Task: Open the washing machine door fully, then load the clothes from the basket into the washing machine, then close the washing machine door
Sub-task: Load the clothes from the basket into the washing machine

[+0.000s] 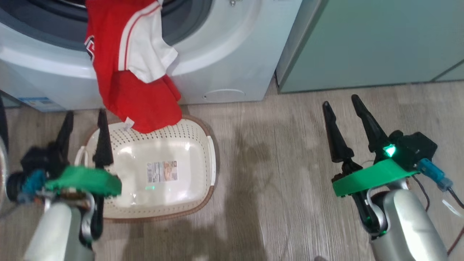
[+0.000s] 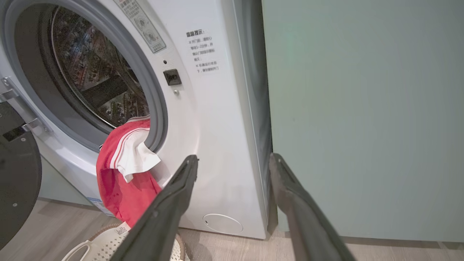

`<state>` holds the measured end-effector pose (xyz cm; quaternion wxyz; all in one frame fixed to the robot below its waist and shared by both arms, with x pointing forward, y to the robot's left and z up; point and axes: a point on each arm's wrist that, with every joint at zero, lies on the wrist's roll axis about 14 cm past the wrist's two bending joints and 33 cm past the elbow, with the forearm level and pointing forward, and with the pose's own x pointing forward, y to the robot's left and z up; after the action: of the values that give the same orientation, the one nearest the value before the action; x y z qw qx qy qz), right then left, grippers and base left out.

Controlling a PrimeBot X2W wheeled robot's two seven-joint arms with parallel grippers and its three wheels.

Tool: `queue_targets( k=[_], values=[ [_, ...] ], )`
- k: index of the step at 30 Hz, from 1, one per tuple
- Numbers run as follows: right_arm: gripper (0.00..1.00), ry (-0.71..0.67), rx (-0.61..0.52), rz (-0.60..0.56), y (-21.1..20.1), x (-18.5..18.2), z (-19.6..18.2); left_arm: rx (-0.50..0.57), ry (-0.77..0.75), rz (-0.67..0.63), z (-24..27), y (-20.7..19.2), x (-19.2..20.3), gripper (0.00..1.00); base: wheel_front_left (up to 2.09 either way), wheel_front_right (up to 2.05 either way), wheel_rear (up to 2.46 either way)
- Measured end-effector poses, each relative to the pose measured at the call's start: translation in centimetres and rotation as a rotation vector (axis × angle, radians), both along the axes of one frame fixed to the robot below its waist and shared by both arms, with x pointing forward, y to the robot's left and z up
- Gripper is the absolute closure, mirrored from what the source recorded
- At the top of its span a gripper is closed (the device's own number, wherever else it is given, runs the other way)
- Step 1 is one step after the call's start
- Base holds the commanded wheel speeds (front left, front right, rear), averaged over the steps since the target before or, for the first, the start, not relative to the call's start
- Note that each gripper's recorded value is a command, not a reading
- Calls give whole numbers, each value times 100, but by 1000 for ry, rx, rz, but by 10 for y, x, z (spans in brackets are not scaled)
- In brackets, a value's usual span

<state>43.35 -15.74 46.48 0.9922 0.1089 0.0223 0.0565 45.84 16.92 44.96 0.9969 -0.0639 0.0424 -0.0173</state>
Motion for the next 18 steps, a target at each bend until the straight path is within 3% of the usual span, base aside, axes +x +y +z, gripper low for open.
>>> queue_targets(
  k=[9, 18],
  values=[
    [0, 15, 8, 4, 0, 23, -18, -7, 208, -62, -76, -7, 61, 0, 0, 0, 0],
    [0, 57, 4, -30, -14, 29, -42, 5, 368, -55, -141, 2, 94, 0, 0, 0, 0]
  ],
)
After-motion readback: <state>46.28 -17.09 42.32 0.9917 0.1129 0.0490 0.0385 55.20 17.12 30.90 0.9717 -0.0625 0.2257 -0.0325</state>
